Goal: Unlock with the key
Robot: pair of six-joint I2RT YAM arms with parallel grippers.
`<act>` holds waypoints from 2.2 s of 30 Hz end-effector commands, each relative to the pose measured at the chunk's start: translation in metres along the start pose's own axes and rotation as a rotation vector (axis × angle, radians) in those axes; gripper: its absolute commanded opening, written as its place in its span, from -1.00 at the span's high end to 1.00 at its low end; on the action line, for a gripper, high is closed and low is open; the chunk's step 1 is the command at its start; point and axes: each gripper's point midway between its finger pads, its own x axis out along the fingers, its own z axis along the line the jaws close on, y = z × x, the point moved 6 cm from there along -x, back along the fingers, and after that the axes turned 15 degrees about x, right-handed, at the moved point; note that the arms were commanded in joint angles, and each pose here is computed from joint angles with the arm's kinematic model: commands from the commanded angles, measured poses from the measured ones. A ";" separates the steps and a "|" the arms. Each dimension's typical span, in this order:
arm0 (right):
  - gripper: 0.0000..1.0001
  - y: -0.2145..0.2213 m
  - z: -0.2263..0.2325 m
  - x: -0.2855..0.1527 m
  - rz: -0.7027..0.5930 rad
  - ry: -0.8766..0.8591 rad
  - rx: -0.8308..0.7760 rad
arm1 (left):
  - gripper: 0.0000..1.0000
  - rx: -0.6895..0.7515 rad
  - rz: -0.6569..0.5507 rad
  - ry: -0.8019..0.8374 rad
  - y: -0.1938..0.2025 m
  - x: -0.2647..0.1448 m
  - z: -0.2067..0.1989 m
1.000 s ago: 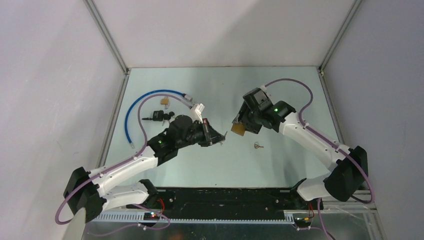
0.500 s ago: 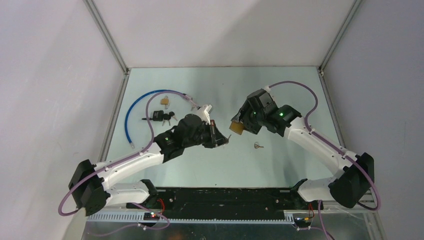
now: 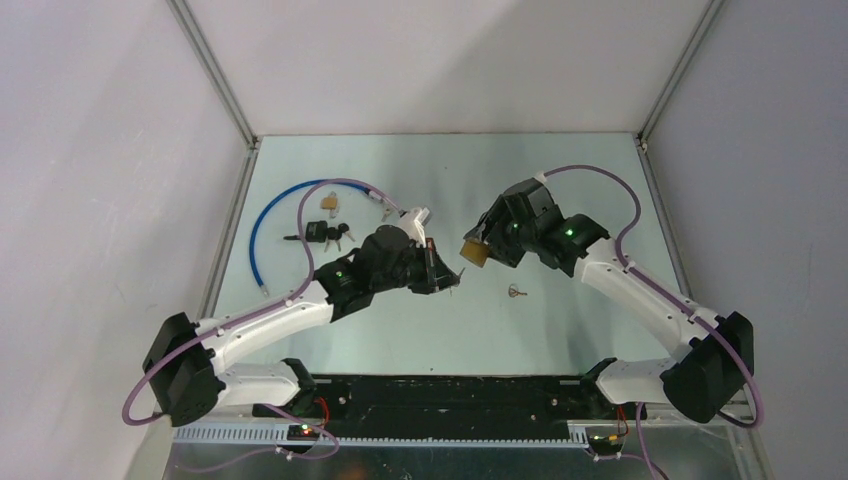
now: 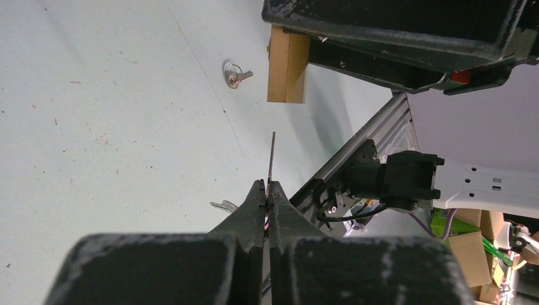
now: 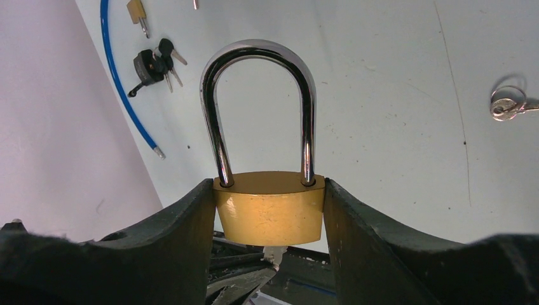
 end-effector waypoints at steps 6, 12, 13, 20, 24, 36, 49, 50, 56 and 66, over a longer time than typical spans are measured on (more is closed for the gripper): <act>1.00 0.004 0.028 -0.017 0.036 -0.180 -0.009 | 1.00 0.062 -0.089 0.026 -0.023 -0.002 -0.012; 1.00 0.007 0.029 -0.015 0.053 -0.189 -0.022 | 1.00 0.056 -0.103 0.032 -0.024 -0.001 -0.012; 1.00 0.008 0.029 -0.014 0.056 -0.187 -0.023 | 1.00 0.055 -0.106 0.032 -0.024 -0.002 -0.013; 1.00 0.011 0.030 -0.013 0.066 -0.193 -0.033 | 1.00 0.048 -0.121 0.014 -0.025 -0.003 -0.010; 1.00 0.011 0.029 -0.012 0.064 -0.187 -0.034 | 1.00 0.047 -0.136 0.007 -0.026 -0.005 -0.009; 1.00 0.010 0.029 -0.013 0.057 -0.187 -0.033 | 1.00 0.044 -0.176 -0.023 -0.029 -0.012 -0.006; 1.00 0.013 0.030 -0.017 0.068 -0.191 0.005 | 1.00 0.024 -0.185 -0.028 -0.026 -0.011 -0.004; 1.00 0.013 0.031 -0.019 0.069 -0.195 0.016 | 1.00 0.023 -0.185 -0.027 -0.026 -0.011 -0.005; 1.00 0.017 0.031 -0.022 0.088 -0.210 0.058 | 1.00 0.023 -0.200 -0.056 -0.026 -0.009 -0.004; 1.00 0.036 0.032 -0.035 0.109 -0.270 0.121 | 1.00 0.011 -0.277 -0.072 -0.029 -0.003 -0.007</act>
